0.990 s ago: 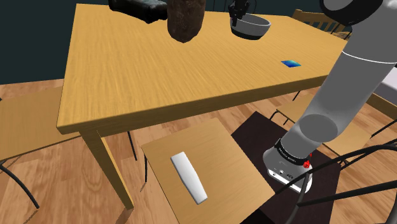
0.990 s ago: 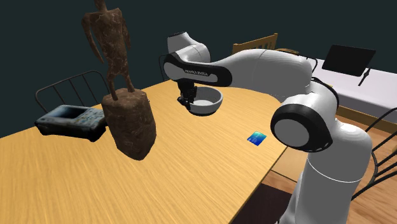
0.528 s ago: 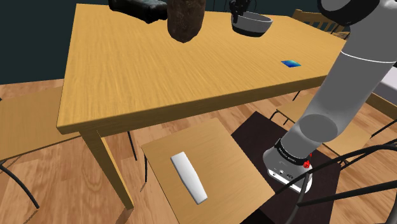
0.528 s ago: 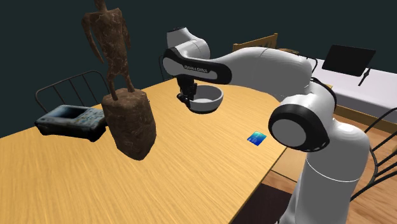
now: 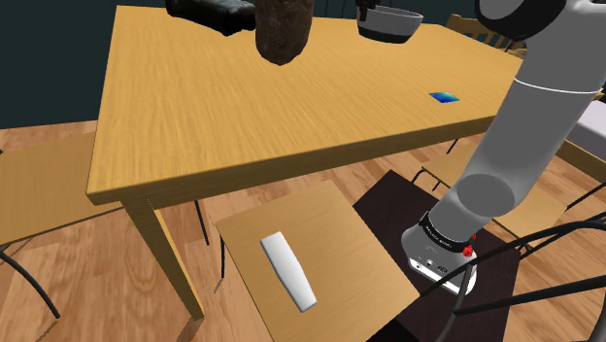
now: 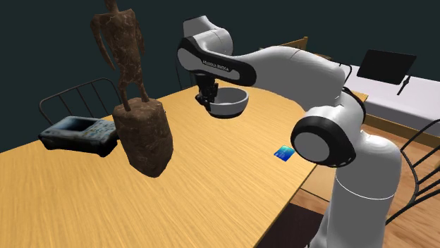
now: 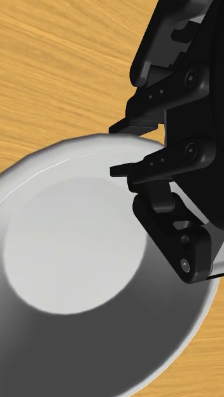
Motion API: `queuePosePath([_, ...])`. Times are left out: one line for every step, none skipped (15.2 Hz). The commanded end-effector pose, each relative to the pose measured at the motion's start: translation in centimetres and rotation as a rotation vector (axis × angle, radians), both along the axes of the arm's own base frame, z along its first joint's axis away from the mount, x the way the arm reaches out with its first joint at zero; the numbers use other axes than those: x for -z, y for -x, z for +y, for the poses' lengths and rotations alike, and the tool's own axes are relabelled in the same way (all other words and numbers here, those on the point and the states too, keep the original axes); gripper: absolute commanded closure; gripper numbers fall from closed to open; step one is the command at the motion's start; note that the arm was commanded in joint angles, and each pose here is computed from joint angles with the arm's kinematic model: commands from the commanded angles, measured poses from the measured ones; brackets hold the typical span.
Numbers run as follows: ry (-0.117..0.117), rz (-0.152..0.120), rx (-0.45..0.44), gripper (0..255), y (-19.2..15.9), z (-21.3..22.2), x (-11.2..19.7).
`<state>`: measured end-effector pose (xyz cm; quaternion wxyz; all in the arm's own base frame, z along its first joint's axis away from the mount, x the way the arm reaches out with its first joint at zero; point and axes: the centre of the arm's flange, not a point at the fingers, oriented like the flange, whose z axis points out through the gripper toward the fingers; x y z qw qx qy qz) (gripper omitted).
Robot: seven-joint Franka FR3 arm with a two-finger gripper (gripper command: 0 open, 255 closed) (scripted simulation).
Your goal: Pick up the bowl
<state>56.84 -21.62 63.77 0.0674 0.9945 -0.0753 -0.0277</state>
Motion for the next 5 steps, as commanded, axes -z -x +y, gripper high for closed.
queuePosePath([0.001,-0.001,0.000,255,0.0,0.0,-1.1])
queuePosePath([0.001,-0.001,0.000,255,0.0,0.0,-1.7])
queuePosePath([0.001,-0.001,0.000,255,0.0,0.0,-2.2])
queuePosePath([0.001,-0.001,0.000,255,0.0,0.0,-2.3])
queuePosePath([0.001,-0.001,0.000,255,0.1,0.0,-2.3])
